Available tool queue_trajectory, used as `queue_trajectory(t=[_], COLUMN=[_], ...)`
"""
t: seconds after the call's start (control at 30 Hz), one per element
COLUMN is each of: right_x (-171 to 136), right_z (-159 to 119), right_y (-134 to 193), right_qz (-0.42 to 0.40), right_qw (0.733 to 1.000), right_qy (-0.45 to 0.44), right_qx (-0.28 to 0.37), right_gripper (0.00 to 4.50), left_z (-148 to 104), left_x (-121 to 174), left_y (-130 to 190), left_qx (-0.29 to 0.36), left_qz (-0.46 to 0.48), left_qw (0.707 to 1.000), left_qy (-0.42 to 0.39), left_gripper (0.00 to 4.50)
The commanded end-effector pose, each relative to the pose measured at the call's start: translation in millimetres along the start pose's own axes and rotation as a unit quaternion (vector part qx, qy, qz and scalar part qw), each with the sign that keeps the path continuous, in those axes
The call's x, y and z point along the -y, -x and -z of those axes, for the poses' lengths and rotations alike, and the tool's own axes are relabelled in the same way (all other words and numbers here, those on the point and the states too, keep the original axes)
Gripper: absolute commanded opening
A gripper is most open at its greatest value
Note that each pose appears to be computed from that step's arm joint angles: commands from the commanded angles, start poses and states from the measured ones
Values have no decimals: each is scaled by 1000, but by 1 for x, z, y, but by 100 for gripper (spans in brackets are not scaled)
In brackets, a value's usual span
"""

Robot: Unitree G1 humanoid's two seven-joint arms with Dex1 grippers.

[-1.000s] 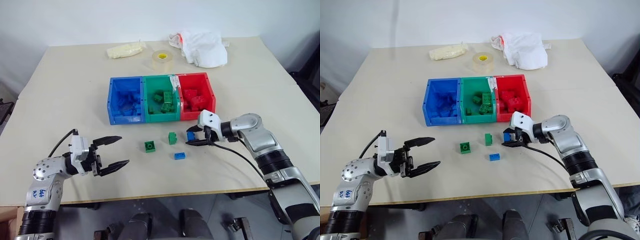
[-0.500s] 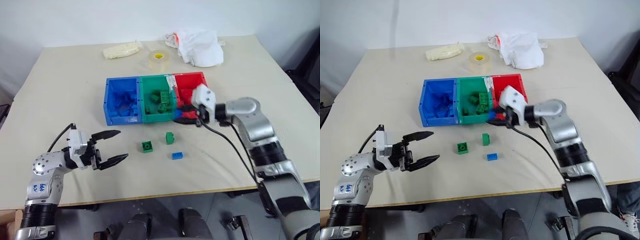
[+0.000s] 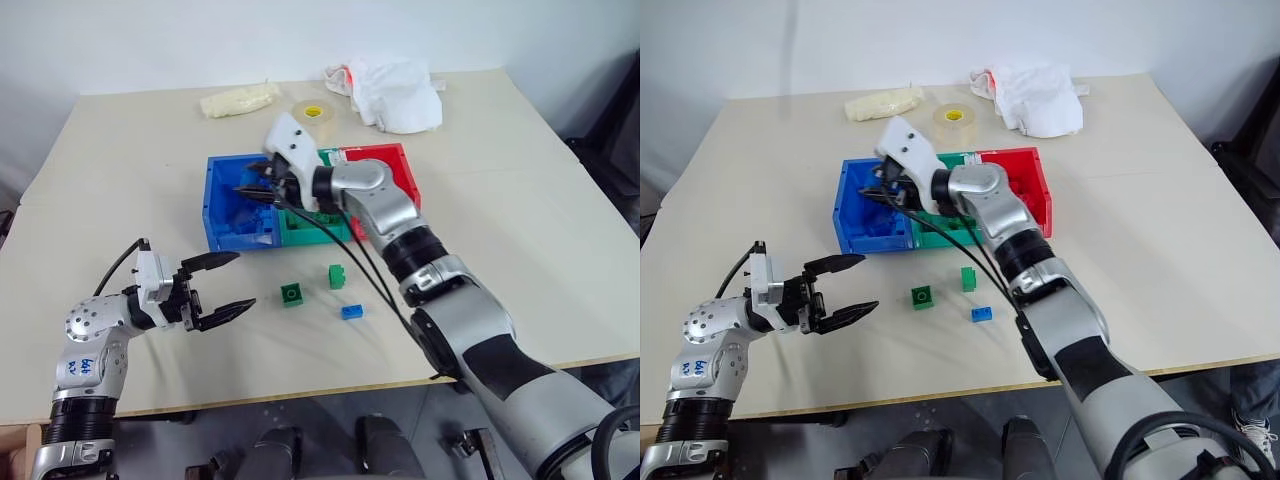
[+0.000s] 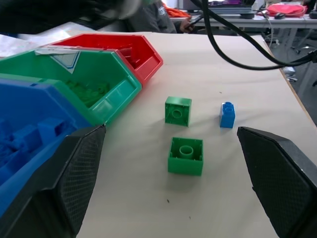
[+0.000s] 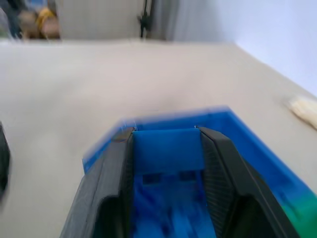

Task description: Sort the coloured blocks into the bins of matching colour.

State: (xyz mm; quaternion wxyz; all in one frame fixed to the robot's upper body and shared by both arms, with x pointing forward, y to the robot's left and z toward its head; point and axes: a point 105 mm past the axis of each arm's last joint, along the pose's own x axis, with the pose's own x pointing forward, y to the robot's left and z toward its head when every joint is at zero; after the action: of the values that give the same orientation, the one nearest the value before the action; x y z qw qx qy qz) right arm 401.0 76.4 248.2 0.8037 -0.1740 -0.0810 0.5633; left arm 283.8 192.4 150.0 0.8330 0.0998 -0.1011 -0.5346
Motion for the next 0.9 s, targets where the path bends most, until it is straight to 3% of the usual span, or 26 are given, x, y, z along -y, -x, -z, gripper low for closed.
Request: queue_trajectory(t=[0.03, 0.2, 0.37, 0.53, 0.73, 0.9], right_x=[11, 15, 20, 9, -12, -28], right_z=[-3, -16, -23, -12, 23, 57], right_y=[-7, -7, 10, 46, 135, 219], right_qz=[57, 62, 41, -45, -102, -84], right_qw=[998, 997, 996, 994, 993, 990], right_qy=[8, 21, 44, 69, 60, 12], right_qx=[-1, 28, 58, 71, 12, -109], right_gripper=[282, 447, 447, 447, 447, 447], left_z=[-8, -8, -7, -5, 1, 4], left_x=[-4, -6, -7, -7, -9, -10], left_y=[2, 2, 0, -2, 2, 9], left_qx=[4, 4, 7, 7, 0, -7], left_qz=[-7, -8, -2, 8, 14, 14], left_qw=[1000, 1000, 1000, 1000, 1000, 1000], left_qy=[-22, -24, -21, -16, -9, -5], left_gripper=[450, 450, 450, 450, 450, 450])
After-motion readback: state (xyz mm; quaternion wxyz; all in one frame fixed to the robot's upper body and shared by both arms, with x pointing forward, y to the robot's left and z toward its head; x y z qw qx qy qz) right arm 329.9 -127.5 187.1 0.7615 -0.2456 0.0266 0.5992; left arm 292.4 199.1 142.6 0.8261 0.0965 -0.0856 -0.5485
